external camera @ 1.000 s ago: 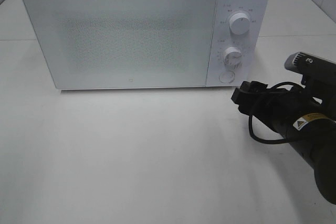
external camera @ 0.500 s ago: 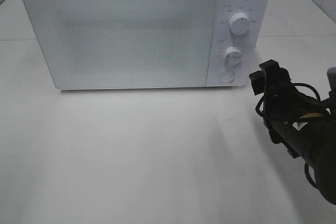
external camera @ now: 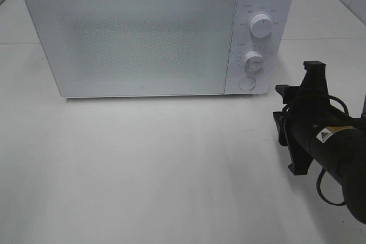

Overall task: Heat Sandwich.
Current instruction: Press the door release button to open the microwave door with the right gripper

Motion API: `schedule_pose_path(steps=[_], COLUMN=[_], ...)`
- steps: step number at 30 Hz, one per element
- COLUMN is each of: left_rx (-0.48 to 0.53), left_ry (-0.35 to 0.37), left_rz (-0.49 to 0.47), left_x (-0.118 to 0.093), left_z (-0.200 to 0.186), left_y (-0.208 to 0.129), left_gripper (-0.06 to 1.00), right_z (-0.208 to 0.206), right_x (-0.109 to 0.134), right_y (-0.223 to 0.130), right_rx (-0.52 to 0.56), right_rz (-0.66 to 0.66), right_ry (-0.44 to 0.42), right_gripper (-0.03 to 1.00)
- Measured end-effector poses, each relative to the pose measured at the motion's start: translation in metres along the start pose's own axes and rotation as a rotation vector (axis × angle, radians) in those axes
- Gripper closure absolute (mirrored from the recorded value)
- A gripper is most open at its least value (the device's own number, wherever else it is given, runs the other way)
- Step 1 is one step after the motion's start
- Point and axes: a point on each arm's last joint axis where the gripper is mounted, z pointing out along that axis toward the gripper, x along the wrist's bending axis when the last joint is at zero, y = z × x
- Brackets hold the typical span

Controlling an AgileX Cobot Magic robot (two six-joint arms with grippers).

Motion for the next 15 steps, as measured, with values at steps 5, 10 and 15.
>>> schedule_pose_path(steps=[5, 10, 15], left_rx=[0.000, 0.000, 0.000], left_ry=[0.000, 0.000, 0.000], left_rz=[0.000, 0.000, 0.000], left_x=[0.0000, 0.0000, 0.0000], left_z=[0.0000, 0.0000, 0.0000], left_y=[0.0000, 0.0000, 0.0000], left_gripper=[-0.05, -0.05, -0.05], right_z=[0.0000, 0.0000, 0.0000], right_x=[0.0000, -0.0004, -0.0019], right_y=[-0.0002, -0.0003, -0.0005], right_rx=[0.002, 0.003, 0.005], right_rz=[0.016, 0.017, 0.017], right_ry=[0.000, -0.005, -0.020], right_gripper=[0.82, 0.94, 0.95])
